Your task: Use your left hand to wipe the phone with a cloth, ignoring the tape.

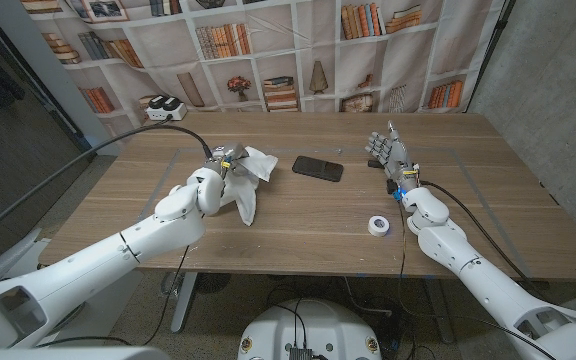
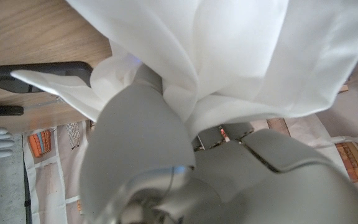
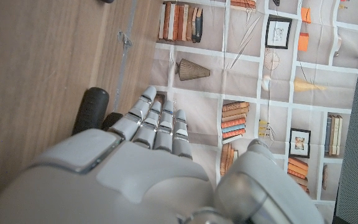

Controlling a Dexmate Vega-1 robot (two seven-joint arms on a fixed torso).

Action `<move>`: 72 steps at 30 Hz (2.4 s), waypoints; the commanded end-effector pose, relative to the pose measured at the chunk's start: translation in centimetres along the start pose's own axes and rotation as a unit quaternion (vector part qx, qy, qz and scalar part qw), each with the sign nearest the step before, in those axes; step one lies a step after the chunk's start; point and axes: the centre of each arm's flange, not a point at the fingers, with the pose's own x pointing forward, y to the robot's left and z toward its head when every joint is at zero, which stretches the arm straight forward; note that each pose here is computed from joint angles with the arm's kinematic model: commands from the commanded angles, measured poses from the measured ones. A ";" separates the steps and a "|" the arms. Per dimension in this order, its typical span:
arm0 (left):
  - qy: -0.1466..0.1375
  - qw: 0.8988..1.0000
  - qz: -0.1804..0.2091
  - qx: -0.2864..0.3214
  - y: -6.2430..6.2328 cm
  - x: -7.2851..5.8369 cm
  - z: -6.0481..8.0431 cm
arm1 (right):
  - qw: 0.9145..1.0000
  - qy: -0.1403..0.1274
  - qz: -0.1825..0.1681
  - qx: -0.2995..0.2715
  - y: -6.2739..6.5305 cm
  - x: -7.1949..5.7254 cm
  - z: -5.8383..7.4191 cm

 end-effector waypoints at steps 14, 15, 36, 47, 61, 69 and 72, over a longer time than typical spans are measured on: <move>-0.068 0.995 0.070 -0.011 2.3 2.3 2.6 | 1.000 -0.012 -0.012 0.007 -0.5 -1.1 0.0; -0.070 0.995 0.072 -0.009 2.5 2.4 2.7 | 1.000 -0.012 -0.012 0.007 -0.5 -1.1 0.0; -0.149 0.981 0.119 0.039 5.2 4.1 7.3 | 1.000 -0.013 -0.019 0.011 -0.3 -2.1 -0.4; -0.191 0.971 0.131 0.060 5.4 5.0 10.0 | 1.000 -0.014 -0.022 0.010 -1.1 -2.7 -0.1; -0.225 0.962 0.135 0.074 5.2 6.1 12.1 | 1.000 -0.012 -0.021 0.004 -1.2 -2.8 0.3; -0.240 0.956 0.138 0.099 4.2 6.8 13.9 | 1.000 -0.016 -0.025 0.005 -1.3 -3.1 0.5; -0.248 0.954 0.137 0.099 3.9 7.1 14.4 | 0.999 -0.016 -0.027 0.004 -1.4 -3.3 0.5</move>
